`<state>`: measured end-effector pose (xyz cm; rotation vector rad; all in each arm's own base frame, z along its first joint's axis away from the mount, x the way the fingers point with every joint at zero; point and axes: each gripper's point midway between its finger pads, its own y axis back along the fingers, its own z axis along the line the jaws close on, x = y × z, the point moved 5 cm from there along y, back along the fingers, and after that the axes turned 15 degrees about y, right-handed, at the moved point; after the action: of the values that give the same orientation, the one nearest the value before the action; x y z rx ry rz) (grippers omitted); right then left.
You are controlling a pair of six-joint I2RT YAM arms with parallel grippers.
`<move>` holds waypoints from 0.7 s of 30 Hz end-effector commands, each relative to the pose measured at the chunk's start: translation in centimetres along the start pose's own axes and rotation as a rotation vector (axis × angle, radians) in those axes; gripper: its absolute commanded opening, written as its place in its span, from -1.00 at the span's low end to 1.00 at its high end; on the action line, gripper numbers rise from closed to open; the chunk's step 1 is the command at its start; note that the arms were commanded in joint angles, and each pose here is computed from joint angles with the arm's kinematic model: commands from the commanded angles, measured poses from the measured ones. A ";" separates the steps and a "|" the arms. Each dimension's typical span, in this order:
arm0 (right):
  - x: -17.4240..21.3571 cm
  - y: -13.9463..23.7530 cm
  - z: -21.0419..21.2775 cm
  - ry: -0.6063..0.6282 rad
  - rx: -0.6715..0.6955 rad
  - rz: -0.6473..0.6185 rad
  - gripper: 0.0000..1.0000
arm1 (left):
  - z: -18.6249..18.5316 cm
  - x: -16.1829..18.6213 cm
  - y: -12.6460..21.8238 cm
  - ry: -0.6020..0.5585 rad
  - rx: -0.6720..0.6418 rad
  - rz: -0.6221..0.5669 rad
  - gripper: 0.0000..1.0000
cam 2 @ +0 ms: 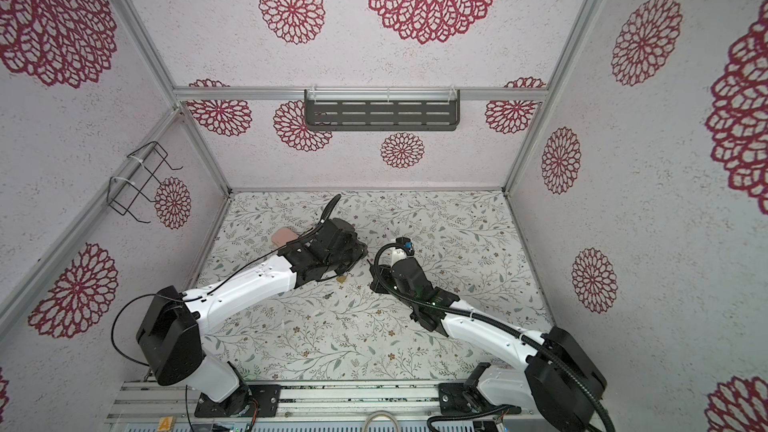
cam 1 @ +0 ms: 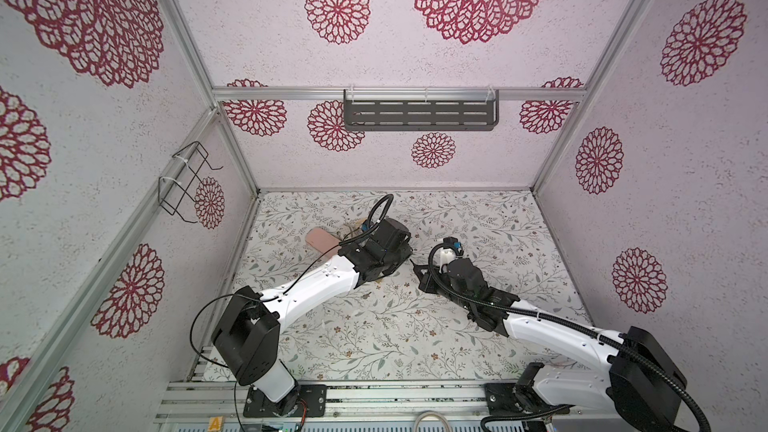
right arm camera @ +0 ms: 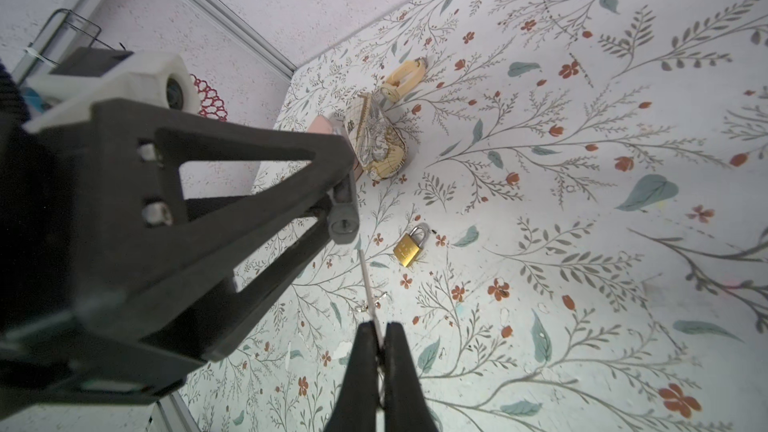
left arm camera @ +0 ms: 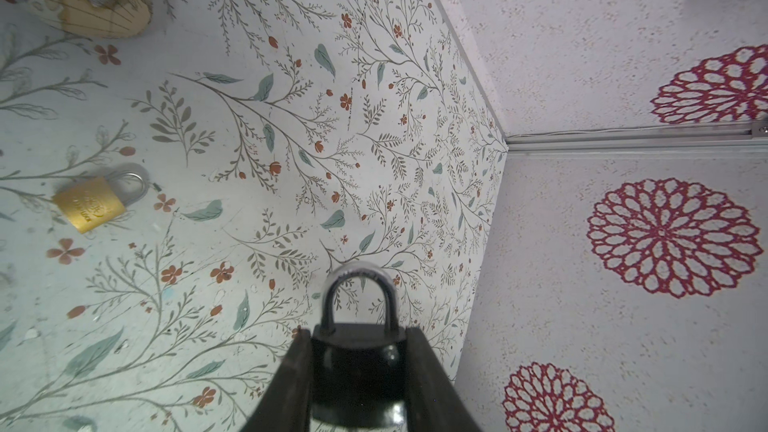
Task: Unlock with the key
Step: 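Lift the black padlock with the left gripper while the right gripper moves toward it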
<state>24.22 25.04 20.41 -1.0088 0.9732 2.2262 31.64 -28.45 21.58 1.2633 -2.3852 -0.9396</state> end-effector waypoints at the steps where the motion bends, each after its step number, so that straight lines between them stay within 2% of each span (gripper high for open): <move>1: -2.4 0.2 1.4 -0.025 -0.034 -0.102 -1.00 | -1.0 -0.6 1.3 0.027 0.045 -0.033 -1.00; 21: -3.0 -0.6 1.9 -0.030 -0.046 -0.118 -1.00 | -0.6 -0.4 1.3 0.034 0.049 -0.030 -1.00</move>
<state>25.03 25.75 20.60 -1.0004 0.9409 2.2031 31.38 -28.06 21.54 1.2858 -2.3637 -0.9309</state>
